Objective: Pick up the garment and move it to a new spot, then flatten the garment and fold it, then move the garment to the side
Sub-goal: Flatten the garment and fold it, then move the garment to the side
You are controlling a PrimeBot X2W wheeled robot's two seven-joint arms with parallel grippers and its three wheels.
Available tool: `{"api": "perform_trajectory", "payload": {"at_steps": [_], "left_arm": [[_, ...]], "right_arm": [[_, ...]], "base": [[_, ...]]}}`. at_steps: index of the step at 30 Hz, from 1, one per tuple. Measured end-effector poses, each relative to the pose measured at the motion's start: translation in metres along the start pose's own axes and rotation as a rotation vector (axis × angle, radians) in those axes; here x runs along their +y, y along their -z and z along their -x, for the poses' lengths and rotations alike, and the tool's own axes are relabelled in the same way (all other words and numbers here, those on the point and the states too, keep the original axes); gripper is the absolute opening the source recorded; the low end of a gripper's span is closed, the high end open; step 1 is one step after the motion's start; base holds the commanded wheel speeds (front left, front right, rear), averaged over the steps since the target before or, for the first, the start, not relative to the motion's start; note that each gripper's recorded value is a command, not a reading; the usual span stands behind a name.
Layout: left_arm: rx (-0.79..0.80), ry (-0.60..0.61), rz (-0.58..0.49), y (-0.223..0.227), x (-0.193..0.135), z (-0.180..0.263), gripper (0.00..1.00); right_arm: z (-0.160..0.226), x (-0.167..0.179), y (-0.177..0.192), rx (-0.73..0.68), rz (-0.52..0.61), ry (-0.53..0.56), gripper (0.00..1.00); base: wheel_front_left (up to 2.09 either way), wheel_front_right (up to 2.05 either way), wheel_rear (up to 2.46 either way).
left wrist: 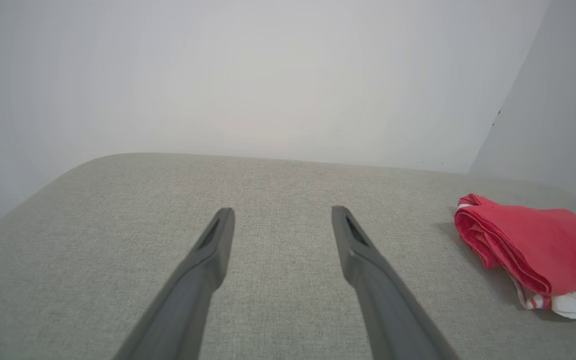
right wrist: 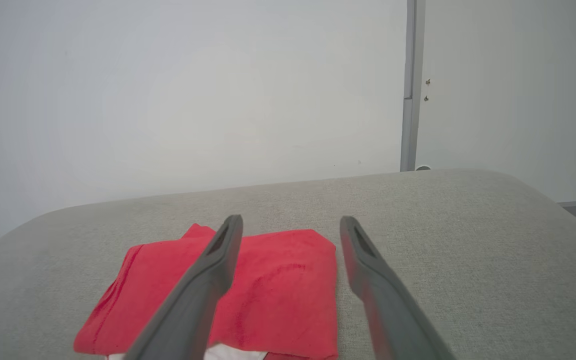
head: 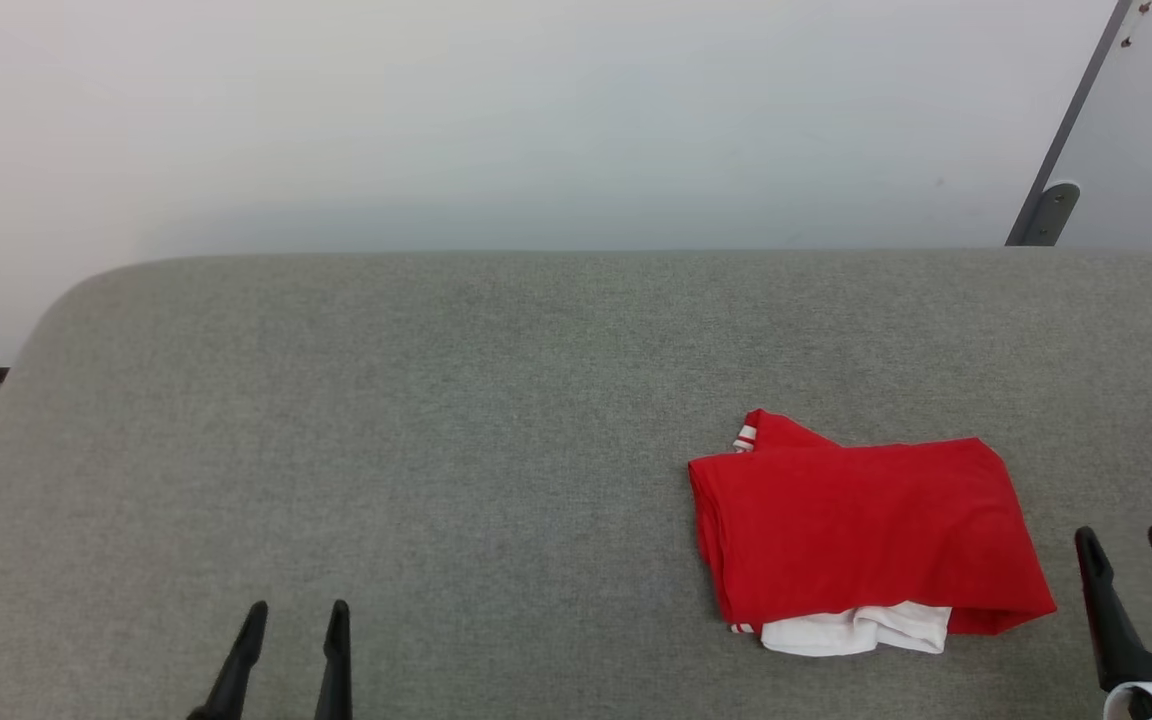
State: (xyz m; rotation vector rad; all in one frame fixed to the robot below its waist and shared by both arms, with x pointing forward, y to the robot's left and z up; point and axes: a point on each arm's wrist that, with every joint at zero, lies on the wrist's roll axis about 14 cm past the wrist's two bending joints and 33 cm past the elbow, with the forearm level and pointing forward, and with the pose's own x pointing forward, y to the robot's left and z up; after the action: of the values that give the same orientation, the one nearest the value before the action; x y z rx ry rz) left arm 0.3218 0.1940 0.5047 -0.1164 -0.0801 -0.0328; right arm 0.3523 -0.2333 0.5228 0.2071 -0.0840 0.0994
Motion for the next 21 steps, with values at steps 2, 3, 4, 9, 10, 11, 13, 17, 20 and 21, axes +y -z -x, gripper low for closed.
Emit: {"api": "perform_trajectory", "payload": {"at_steps": [2,3,4,9,10,11,13,17,20,21], "left_arm": [[-0.003,0.002,0.001,-0.001,-0.001,0.0,1.0],[-0.006,0.003,0.001,-0.002,-0.001,-0.001,1.0],[-0.007,0.003,0.001,-0.002,-0.001,-0.001,1.0],[-0.01,0.016,0.006,-0.002,-0.007,-0.007,1.0],[-0.009,0.022,0.006,-0.002,-0.009,-0.009,1.0],[-0.01,0.027,0.008,-0.002,-0.011,-0.012,1.0],[-0.017,0.036,0.012,-0.003,-0.014,-0.018,1.0],[-0.031,0.051,0.019,-0.005,-0.02,-0.035,1.0],[-0.027,0.059,0.022,-0.002,-0.023,-0.047,1.0],[-0.021,0.061,0.023,0.0,-0.023,-0.051,1.0]], "right_arm": [[0.0,0.003,0.0,0.002,0.001,-0.005,1.0],[-0.001,0.003,0.0,0.006,0.0,-0.007,1.0],[-0.001,0.004,0.0,0.007,0.001,-0.009,1.0],[-0.015,0.003,-0.001,0.053,0.042,-0.026,1.0],[-0.021,0.0,0.0,0.078,0.054,-0.026,1.0],[-0.025,-0.002,0.003,0.112,0.074,-0.028,1.0],[-0.034,-0.01,0.015,0.219,0.094,-0.021,1.0],[-0.049,-0.023,0.04,0.465,0.161,-0.027,1.0],[-0.063,-0.033,0.052,0.617,0.149,-0.013,1.0],[-0.063,-0.033,0.062,0.697,0.146,-0.017,1.0]], "base": [[0.0,0.0,0.0],[0.0,0.0,0.0],[0.0,0.0,0.0],[0.0,0.0,0.0],[0.0,0.0,0.0],[0.0,0.0,0.0],[0.0,0.0,0.0],[0.0,0.0,0.0],[0.0,0.0,0.0],[0.0,0.0,0.0]]}}
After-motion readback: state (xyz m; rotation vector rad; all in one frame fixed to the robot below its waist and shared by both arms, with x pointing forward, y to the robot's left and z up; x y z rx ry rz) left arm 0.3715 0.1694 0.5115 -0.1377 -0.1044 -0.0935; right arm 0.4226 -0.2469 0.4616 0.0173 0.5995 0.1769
